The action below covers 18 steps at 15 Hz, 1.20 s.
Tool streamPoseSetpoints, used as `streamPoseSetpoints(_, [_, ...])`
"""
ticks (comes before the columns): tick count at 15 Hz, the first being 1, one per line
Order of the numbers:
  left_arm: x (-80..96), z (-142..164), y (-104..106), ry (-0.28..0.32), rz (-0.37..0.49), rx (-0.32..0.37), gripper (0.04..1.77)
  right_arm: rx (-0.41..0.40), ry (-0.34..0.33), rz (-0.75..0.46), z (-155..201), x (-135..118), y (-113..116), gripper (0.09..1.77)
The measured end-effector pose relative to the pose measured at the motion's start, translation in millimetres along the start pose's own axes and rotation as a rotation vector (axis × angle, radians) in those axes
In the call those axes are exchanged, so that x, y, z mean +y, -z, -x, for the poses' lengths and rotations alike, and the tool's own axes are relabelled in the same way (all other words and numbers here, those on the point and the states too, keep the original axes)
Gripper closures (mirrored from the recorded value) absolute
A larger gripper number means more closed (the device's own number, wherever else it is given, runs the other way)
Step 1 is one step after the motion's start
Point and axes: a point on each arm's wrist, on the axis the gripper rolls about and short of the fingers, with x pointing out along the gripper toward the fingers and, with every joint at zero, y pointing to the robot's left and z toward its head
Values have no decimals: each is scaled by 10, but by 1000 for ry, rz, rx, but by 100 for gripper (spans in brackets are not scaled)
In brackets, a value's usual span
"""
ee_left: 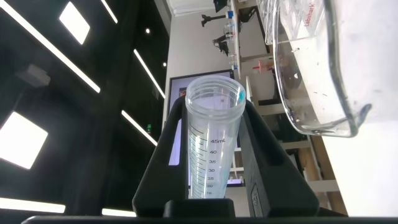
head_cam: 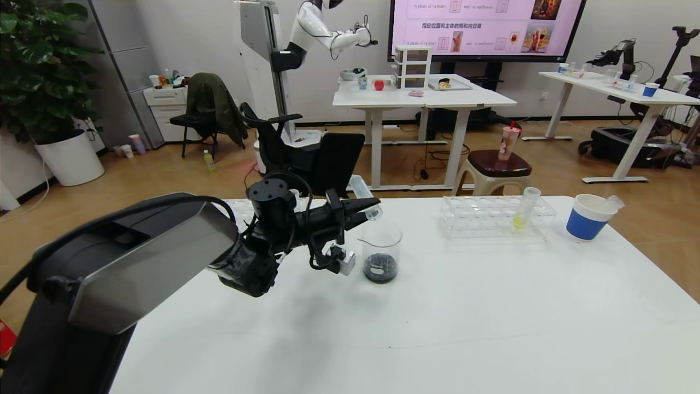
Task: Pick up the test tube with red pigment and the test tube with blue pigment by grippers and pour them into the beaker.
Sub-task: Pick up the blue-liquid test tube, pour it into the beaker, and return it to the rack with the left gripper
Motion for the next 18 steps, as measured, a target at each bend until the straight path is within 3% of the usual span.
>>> streamPoseSetpoints(3, [139, -40, -18, -38, 138, 38, 130, 0, 0, 0, 0, 0, 0, 12])
streamPoseSetpoints(5, [324, -66, -36, -124, 258, 118, 130, 0, 0, 0, 0, 0, 0, 12])
streamPoseSetpoints(9, [587, -136, -161, -349, 595, 418, 130, 0, 0, 0, 0, 0, 0, 12])
streamPoseSetpoints(12, [737, -200, -266, -572, 898, 666, 130, 0, 0, 0, 0, 0, 0, 12])
streamPoseSetpoints(13, [765, -219, -304, -626, 991, 714, 130, 0, 0, 0, 0, 0, 0, 12])
streamPoseSetpoints(14, [764, -223, -347, -648, 1072, 746, 130, 0, 0, 0, 0, 0, 0, 12])
streamPoseSetpoints(16, [709, -167, -424, -638, 1218, 796, 130, 0, 0, 0, 0, 0, 0, 12])
streamPoseSetpoints(18, [735, -115, -493, -677, 1372, 793, 130, 0, 0, 0, 0, 0, 0, 12])
